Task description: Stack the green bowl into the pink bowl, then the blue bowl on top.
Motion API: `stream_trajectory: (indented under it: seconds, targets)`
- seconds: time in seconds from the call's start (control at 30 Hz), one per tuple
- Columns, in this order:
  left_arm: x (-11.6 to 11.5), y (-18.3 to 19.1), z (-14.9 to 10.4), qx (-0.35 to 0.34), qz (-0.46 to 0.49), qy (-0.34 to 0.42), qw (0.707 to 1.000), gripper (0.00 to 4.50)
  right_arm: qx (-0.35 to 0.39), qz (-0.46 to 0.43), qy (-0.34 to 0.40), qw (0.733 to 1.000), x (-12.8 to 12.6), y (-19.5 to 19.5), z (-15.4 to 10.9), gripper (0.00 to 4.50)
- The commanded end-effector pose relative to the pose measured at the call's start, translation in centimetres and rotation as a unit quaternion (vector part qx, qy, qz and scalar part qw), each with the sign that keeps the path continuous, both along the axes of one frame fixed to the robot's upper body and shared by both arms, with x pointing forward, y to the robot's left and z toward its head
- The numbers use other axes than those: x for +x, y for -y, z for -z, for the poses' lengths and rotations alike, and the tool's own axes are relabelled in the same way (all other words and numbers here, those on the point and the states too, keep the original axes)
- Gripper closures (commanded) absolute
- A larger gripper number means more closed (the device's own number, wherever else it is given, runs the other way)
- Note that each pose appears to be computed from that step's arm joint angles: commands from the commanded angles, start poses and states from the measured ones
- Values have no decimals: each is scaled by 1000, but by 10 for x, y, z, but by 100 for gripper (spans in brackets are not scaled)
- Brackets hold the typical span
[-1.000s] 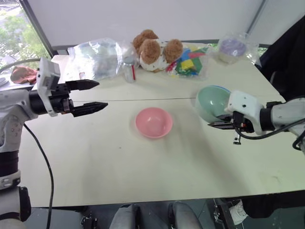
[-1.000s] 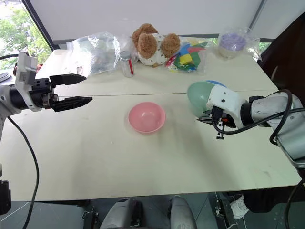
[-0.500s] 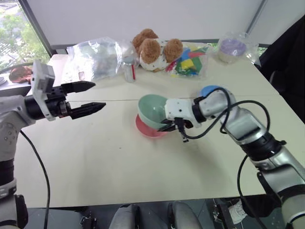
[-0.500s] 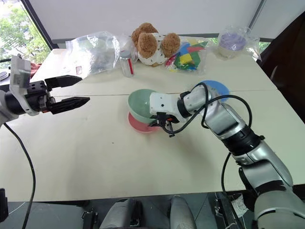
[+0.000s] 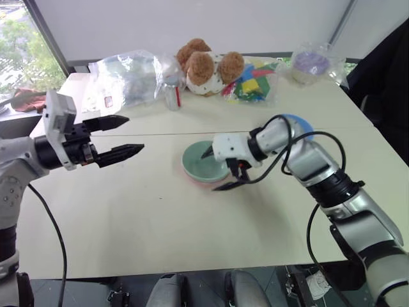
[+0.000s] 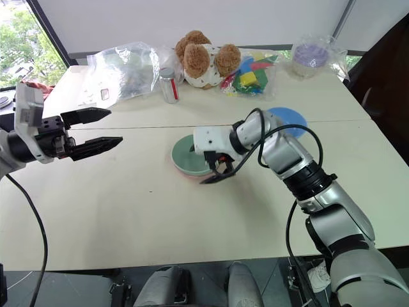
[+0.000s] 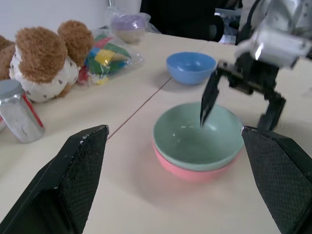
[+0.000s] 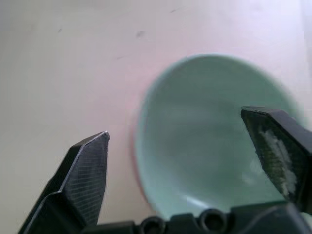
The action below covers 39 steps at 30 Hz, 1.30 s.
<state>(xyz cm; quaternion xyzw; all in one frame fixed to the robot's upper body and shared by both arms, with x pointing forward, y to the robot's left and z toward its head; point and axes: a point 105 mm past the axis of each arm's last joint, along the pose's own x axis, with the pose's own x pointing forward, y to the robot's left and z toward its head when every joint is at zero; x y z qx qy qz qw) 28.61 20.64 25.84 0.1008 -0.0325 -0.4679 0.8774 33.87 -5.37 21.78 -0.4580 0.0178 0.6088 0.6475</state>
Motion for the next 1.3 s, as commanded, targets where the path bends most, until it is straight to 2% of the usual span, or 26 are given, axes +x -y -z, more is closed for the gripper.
stream_trajectory:
  seconds: [0.03, 0.13, 0.3, 0.57, 0.67, 0.87, 0.9, 1.13, 1.23, 1.3]
  targets:
    - [-3, 6, -9, 7, 13, 21, 1000, 0, 59, 107, 60, 991, 17, 46, -48, 4]
    - [-1, 9, -9, 4, 17, 20, 1000, 0, 72, 198, 54, 976, 30, 86, -47, 4]
    - [4, 12, -6, 10, 24, 19, 999, 0, 24, 359, 48, 932, 57, 168, -8, 4]
    - [7, 13, -6, 17, 26, 23, 999, 0, 30, 422, -9, 906, 78, 191, 38, 4]
    - [7, 12, -6, 20, 22, 25, 999, 0, 37, 430, -15, 902, 84, 191, 46, 85]
    - [7, 11, -6, 23, 17, 29, 999, 0, 35, 413, -13, 910, 89, 184, 48, 408]
    - [7, 11, -6, 22, 17, 30, 999, 0, 36, 409, -11, 912, 90, 181, 46, 448]
    - [8, 13, -7, 23, 17, 32, 999, 0, 28, 345, 27, 938, 85, 162, 15, 448]
    - [8, 13, -9, 24, 18, 32, 999, 0, 35, 223, 36, 973, 60, 120, -14, 448]
    - [9, 13, -9, 24, 19, 31, 999, 0, 36, 147, 26, 988, 38, 94, -22, 448]
